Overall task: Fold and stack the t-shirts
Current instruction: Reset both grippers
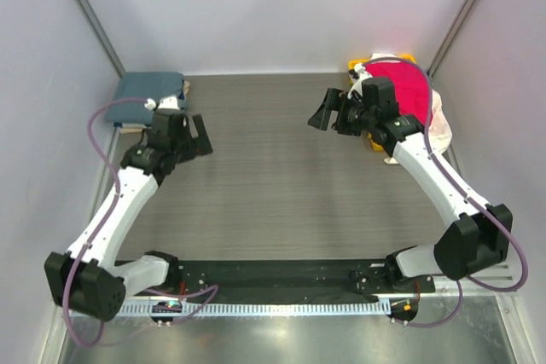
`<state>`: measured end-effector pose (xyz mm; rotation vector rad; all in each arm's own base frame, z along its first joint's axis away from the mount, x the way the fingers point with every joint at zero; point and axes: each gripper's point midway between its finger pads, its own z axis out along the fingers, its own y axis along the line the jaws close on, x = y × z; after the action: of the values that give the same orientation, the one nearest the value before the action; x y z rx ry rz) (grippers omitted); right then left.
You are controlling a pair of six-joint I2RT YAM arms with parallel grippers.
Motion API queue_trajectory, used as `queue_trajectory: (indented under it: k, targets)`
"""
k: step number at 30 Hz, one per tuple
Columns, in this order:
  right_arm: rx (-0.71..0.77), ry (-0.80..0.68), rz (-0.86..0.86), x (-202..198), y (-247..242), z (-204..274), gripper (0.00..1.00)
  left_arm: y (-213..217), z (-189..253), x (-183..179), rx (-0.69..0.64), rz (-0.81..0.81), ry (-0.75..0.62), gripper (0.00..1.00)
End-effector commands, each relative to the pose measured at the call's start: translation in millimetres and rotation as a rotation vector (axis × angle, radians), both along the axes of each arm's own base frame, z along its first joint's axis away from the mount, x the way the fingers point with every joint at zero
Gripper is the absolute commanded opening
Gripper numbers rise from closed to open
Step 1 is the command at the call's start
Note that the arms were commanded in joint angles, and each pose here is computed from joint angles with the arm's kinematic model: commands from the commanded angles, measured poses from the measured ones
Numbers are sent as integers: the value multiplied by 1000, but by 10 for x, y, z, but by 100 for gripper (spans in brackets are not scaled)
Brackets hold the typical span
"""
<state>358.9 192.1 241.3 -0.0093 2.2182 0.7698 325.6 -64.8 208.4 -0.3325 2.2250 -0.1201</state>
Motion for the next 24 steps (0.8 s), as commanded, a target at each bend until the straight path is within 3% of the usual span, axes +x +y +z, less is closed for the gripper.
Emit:
queue_trajectory:
  k: [1, 9, 14, 24]
  targets:
    - [-19, -51, -88, -1, -124, 95, 88, -126, -38, -382, -68, -88, 51, 100]
    - [-67, -139, -238, -140, -432, 156, 88, -31, -210, -745, -40, -124, 56, 100]
    - [-70, -154, -302, -205, -553, 139, 88, 0, -26, -728, -45, -107, -35, 100]
    - [-72, -210, -341, -184, -626, 307, 89, -40, -49, -746, -56, -129, -17, 100]
